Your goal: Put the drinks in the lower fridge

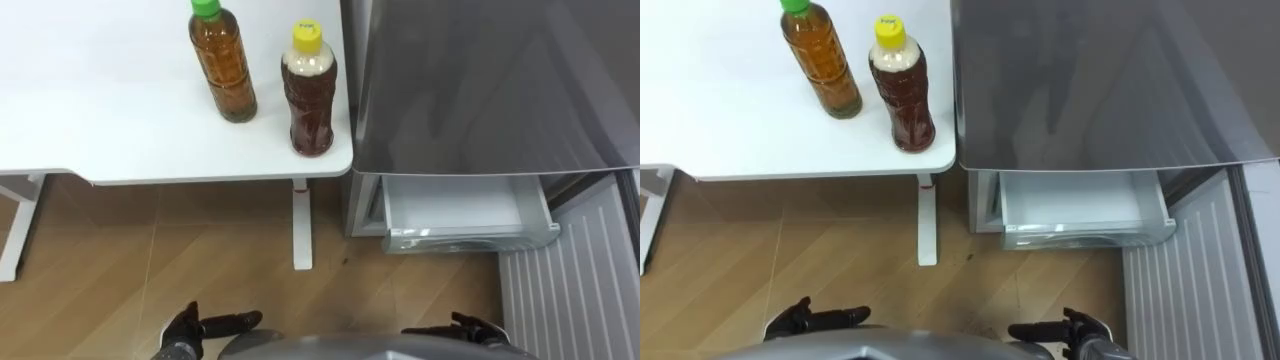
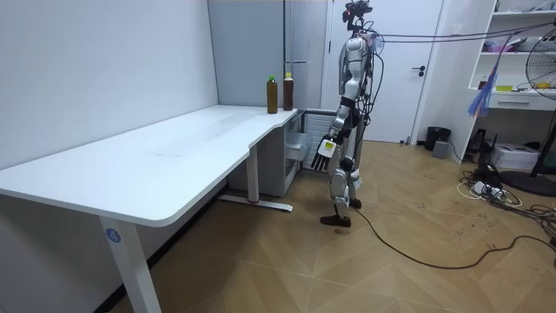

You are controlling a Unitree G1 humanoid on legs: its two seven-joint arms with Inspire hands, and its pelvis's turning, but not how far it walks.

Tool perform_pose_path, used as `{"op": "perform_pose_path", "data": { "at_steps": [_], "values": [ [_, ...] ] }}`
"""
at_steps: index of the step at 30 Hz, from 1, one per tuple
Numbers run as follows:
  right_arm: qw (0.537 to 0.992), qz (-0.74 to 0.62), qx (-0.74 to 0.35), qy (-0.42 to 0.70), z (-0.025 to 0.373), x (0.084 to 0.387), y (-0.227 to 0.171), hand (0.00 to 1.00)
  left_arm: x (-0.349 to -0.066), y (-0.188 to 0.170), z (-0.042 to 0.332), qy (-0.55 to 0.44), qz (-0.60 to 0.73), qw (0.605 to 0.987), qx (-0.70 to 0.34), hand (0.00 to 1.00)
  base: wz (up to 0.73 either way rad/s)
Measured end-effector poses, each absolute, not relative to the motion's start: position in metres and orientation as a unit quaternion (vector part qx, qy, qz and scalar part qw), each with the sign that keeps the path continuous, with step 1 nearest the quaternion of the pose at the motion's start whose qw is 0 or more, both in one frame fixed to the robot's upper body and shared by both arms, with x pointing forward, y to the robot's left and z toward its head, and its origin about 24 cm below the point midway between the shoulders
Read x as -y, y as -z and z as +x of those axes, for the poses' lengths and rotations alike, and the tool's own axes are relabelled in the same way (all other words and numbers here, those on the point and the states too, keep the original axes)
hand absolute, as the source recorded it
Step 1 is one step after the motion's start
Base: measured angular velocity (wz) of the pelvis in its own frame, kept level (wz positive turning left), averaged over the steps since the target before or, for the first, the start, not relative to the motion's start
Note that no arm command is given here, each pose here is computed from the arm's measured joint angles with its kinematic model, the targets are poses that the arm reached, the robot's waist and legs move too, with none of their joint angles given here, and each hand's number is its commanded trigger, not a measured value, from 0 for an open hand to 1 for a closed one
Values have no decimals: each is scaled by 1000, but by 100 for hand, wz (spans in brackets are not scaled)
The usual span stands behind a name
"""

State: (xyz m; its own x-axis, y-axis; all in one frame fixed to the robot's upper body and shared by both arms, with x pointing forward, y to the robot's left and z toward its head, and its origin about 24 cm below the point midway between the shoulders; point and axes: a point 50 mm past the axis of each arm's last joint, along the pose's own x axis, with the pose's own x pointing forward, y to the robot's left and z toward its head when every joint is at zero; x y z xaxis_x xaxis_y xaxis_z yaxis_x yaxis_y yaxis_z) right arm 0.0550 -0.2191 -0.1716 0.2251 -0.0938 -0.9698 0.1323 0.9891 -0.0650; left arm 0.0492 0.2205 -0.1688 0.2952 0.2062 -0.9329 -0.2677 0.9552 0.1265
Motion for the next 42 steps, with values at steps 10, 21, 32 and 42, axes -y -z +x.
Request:
{"op": "perform_pose_path", "data": {
  "at_steps": [10, 21, 32, 42],
  "values": [
    [786, 12, -614, 74, 51, 219, 172, 0, -220, 168, 51, -145, -24, 809, -569, 0, -5],
    [789, 14, -610, 77, 50, 220, 172, 0, -223, 167, 48, -166, -9, 810, -562, 0, 0],
    [789, 14, -609, 84, 47, 221, 172, 0, -227, 169, 25, -270, -61, 775, -568, 0, 0],
    [780, 38, -614, 115, 41, 223, 172, 0, -242, 165, 3, -475, -167, 680, -533, 0, 0]
  ]
}}
